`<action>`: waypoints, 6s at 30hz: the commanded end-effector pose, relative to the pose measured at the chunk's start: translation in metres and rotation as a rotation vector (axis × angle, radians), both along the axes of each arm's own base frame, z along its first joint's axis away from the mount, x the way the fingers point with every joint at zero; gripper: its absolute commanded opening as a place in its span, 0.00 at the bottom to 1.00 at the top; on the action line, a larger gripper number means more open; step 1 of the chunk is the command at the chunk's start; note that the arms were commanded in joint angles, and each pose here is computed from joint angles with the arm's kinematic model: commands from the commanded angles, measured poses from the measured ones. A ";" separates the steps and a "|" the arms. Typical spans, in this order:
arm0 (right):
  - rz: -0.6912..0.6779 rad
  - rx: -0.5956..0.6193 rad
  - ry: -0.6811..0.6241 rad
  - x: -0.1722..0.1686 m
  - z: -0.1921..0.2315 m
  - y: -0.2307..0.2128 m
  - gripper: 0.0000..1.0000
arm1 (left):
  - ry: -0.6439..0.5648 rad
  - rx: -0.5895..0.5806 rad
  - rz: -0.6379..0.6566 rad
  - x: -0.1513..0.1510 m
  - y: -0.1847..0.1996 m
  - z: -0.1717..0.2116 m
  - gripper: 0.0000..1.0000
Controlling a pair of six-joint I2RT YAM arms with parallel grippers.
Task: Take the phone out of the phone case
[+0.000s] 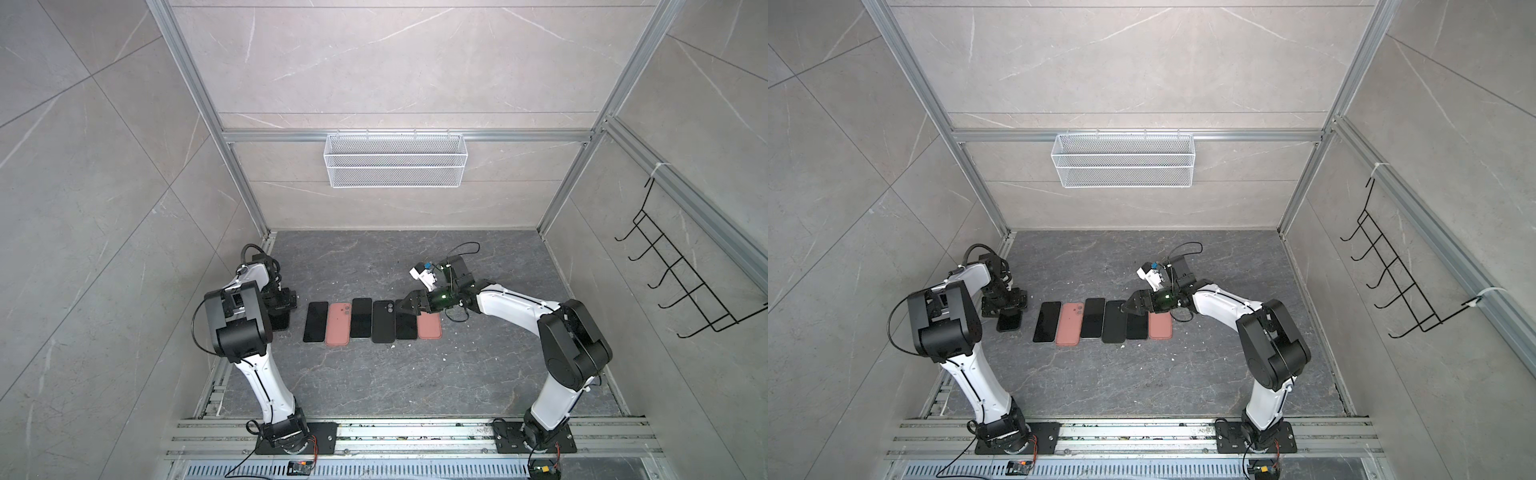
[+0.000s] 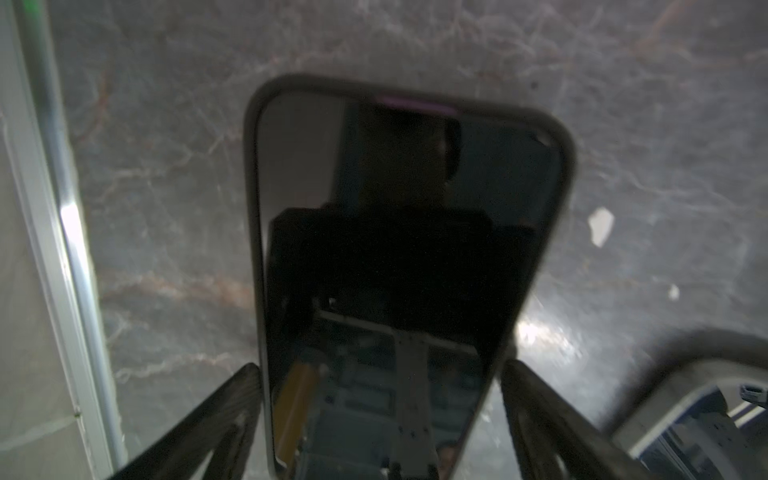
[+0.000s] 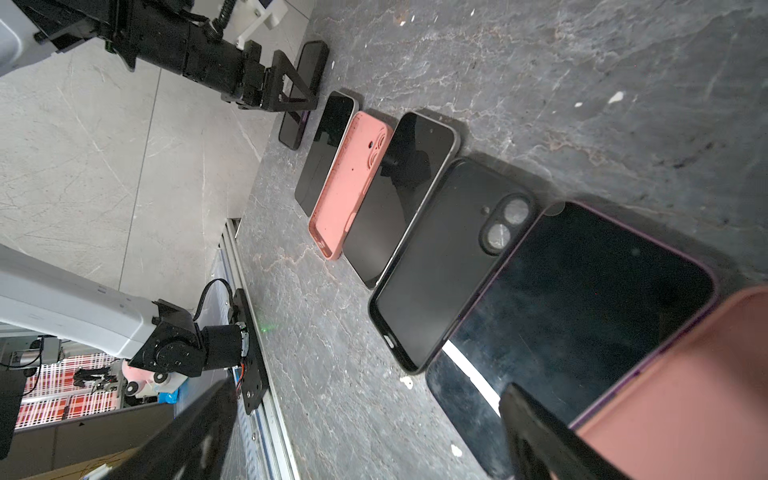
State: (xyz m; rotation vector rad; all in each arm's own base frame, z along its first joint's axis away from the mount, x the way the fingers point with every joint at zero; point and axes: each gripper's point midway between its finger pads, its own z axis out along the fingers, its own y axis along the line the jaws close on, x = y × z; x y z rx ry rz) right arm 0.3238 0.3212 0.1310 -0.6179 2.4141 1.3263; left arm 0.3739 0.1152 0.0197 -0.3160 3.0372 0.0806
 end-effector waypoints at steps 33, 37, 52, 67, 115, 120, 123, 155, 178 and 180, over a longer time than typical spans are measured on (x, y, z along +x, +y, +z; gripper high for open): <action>0.036 0.176 -0.002 0.004 0.017 0.137 0.99 | -0.418 -0.650 0.178 0.022 -0.090 0.121 0.24; 0.068 0.219 -0.024 0.004 0.021 0.173 0.93 | -0.429 -0.695 0.190 0.012 -0.115 0.130 0.23; 0.065 0.225 0.004 0.002 0.003 0.215 0.68 | -0.432 -0.760 0.197 -0.005 -0.193 0.130 0.19; 0.002 0.180 -0.058 -0.008 0.043 0.158 0.00 | -0.571 -0.869 0.078 -0.029 -0.239 0.161 0.66; -0.003 0.431 -0.095 -0.051 0.160 -0.022 0.21 | -0.848 -1.632 -0.567 -0.021 -0.394 0.289 0.00; -0.290 0.382 -0.236 -0.041 0.168 -0.058 0.84 | -1.074 -1.611 -0.361 -0.010 -0.370 0.330 0.00; -0.471 0.497 -0.300 -0.043 0.178 -0.079 0.95 | -1.237 -1.505 -0.109 0.002 -0.352 0.348 0.00; -0.530 0.850 -0.318 -0.031 0.194 -0.058 0.50 | -1.302 -1.548 0.273 -0.033 -0.368 0.363 0.00; -0.415 0.853 -0.338 -0.033 0.179 -0.046 0.00 | -1.153 -1.600 0.335 -0.024 -0.380 0.352 0.00; -0.319 0.739 -0.406 -0.041 0.162 -0.034 0.00 | -1.009 -1.599 0.411 -0.014 -0.383 0.340 0.00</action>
